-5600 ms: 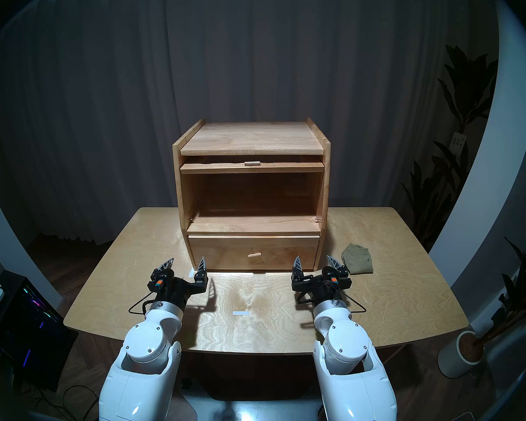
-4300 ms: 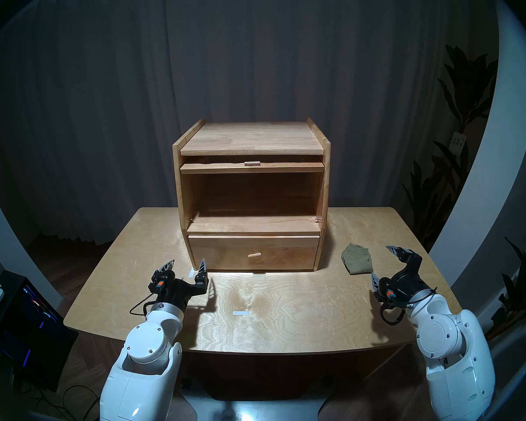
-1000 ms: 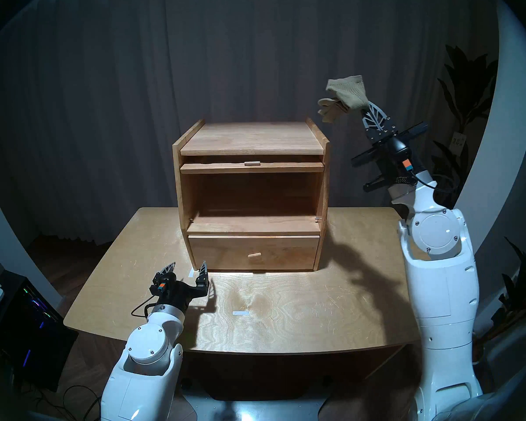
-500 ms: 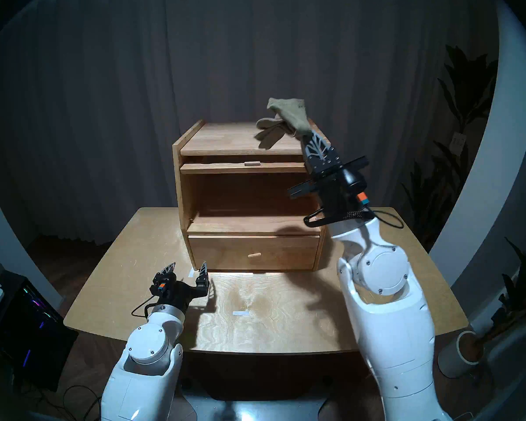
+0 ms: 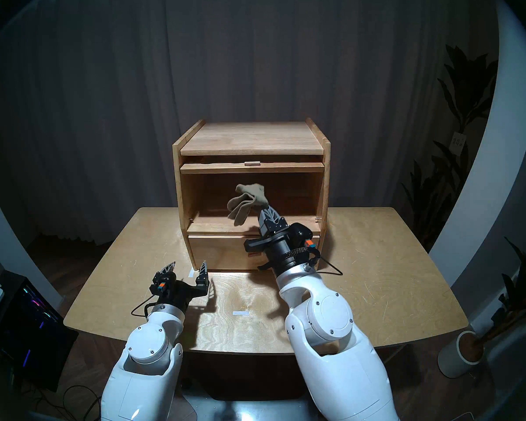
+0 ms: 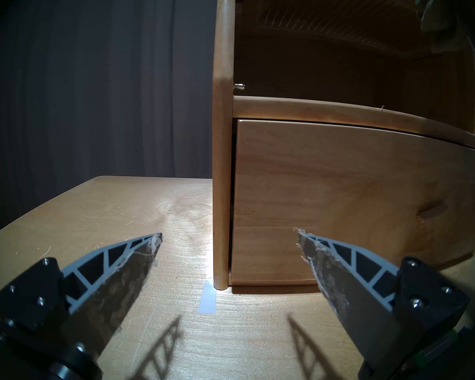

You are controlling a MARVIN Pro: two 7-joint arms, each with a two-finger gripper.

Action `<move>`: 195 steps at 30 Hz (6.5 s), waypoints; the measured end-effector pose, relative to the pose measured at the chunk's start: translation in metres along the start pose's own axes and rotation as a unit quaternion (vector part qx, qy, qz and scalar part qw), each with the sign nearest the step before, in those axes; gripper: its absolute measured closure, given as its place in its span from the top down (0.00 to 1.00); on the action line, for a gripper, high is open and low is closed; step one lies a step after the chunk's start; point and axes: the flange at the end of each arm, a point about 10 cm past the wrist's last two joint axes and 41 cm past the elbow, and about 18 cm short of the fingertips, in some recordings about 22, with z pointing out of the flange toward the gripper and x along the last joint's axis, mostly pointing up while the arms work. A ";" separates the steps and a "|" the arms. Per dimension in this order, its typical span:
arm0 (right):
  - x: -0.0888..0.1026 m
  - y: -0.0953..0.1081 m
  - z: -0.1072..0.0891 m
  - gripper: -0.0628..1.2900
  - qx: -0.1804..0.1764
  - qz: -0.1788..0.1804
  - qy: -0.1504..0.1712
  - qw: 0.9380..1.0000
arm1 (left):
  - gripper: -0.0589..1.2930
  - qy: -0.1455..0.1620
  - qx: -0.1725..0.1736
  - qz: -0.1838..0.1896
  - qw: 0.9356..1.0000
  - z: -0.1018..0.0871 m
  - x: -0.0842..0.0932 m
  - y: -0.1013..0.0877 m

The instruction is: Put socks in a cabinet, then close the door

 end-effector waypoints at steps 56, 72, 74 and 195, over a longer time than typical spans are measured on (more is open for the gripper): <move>-0.002 0.024 0.159 0.02 -0.157 -0.248 -0.020 0.956 | 0.97 0.003 0.000 0.000 1.000 0.000 0.003 0.000; 0.017 0.023 0.166 0.96 -0.132 -0.286 0.034 0.949 | 0.97 0.005 0.000 0.000 1.000 0.000 0.004 0.000; 0.017 0.022 0.158 0.96 -0.131 -0.281 0.041 0.950 | 0.97 0.005 0.000 0.000 1.000 0.000 0.004 0.000; 0.103 0.258 -0.068 0.95 -0.105 -0.247 -0.001 0.963 | 0.97 0.130 -0.070 0.350 0.925 -0.039 0.079 0.014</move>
